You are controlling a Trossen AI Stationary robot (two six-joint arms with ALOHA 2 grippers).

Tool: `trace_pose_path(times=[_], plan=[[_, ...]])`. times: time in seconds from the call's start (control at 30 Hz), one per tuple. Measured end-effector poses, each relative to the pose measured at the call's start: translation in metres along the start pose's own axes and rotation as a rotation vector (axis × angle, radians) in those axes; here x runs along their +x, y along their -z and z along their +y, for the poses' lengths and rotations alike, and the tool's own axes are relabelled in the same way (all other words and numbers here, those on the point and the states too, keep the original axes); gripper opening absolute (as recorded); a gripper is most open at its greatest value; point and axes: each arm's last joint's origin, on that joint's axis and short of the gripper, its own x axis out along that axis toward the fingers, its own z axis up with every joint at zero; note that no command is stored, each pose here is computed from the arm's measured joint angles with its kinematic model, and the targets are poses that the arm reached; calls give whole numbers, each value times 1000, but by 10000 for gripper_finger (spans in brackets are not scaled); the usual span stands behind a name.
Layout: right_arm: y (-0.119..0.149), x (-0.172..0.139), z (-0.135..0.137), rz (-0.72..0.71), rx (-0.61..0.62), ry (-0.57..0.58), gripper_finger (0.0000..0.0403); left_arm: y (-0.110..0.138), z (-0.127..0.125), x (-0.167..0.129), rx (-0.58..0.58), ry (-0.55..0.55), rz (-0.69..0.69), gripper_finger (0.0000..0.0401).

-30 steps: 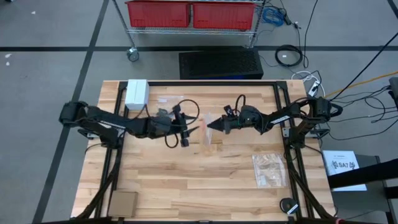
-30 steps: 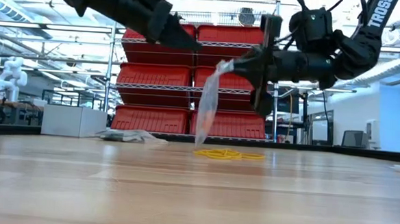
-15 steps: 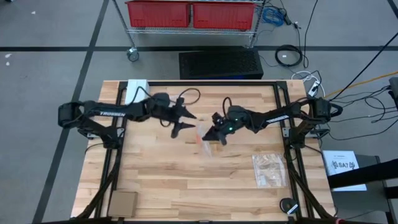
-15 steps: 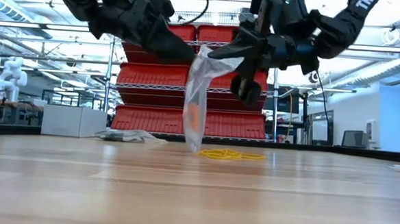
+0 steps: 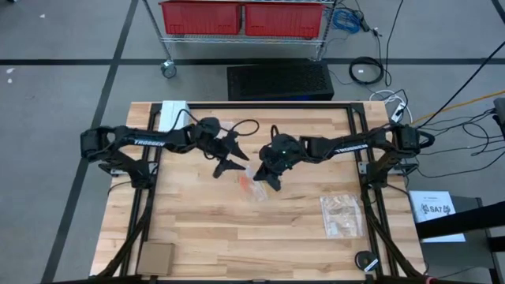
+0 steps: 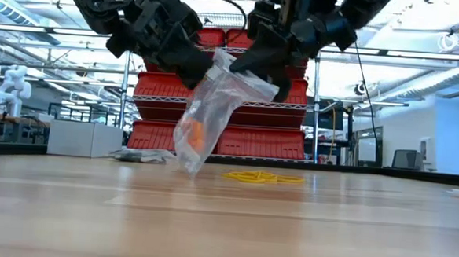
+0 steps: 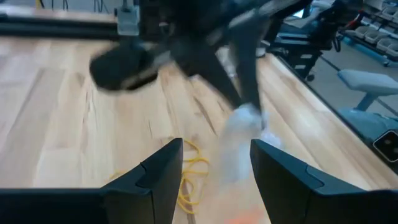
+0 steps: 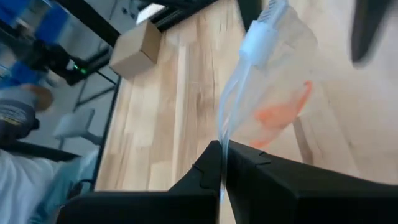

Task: Sort rubber bands
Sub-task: Close the top right transparent zip bag

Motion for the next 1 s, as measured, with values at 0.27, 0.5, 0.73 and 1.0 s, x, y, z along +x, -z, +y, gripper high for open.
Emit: trace_pose_path(times=[0.27, 0.5, 0.73, 1.0], plan=[[-12, -4, 9, 81, -61, 81, 0, 5, 0, 9, 28, 58, 1, 193], [-13, -8, 11, 138, -89, 121, 0, 2, -1, 9, 66, 70, -28, 147], [-16, -9, 13, 151, -108, 121, 0, 1, -1, 9, 99, 70, -33, 58], [-14, -9, 12, 168, -110, 127, 0, -5, -2, 9, 144, 106, -88, 7]])
